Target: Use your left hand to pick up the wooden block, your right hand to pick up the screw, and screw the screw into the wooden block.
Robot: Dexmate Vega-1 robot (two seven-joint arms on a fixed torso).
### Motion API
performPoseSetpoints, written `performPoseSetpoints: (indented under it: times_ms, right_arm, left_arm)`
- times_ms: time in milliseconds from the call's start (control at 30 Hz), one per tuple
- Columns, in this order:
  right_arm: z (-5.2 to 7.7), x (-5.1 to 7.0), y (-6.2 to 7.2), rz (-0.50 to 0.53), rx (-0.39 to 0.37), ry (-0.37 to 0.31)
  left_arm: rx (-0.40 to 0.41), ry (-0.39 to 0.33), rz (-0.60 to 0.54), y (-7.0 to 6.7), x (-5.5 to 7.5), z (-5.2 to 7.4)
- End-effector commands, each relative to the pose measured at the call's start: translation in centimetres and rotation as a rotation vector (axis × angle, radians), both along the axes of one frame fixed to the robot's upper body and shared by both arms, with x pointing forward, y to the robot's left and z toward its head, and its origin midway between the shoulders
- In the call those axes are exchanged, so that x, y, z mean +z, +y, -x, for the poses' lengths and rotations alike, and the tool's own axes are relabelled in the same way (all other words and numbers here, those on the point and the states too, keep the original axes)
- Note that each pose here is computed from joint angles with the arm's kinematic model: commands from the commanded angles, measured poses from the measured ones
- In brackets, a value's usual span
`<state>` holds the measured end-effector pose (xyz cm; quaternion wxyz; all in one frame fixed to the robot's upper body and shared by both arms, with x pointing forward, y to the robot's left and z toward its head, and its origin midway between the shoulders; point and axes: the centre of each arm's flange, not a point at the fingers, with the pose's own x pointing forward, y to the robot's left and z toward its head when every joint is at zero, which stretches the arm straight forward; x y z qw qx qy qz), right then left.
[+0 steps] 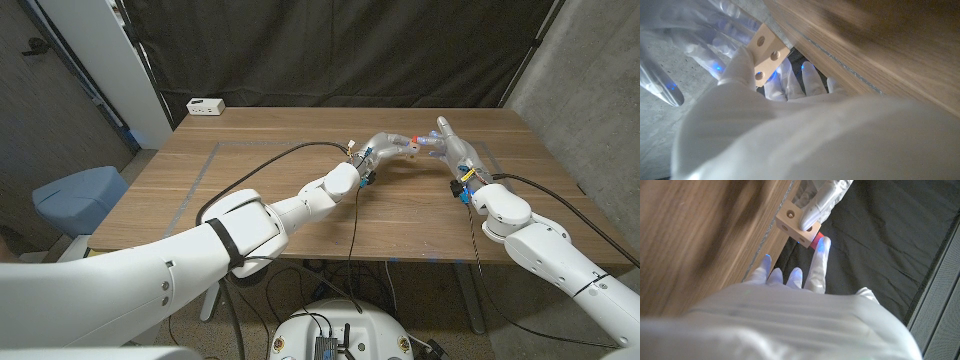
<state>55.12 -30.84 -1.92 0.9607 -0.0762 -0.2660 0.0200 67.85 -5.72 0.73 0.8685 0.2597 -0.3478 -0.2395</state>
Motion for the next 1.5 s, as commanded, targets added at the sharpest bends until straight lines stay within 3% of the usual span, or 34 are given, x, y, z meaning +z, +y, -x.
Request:
performPoseSetpoints:
  times_ms: [33,733,1500]
  right_arm:
    - [0.1,0.0,0.1,-0.004,-0.002,-0.003]
    - [0.0,-0.4,-0.6,-0.025,-0.041,0.014]
    - [-1.3,-0.1,-0.6,0.001,0.009,0.033]
  left_arm:
    - [0.001,0.000,0.007,0.1,-0.2,0.0]
    - [-0.001,-0.024,0.018,0.4,0.0,0.2]
    - [0.006,-0.009,0.010,0.3,0.1,0.0]
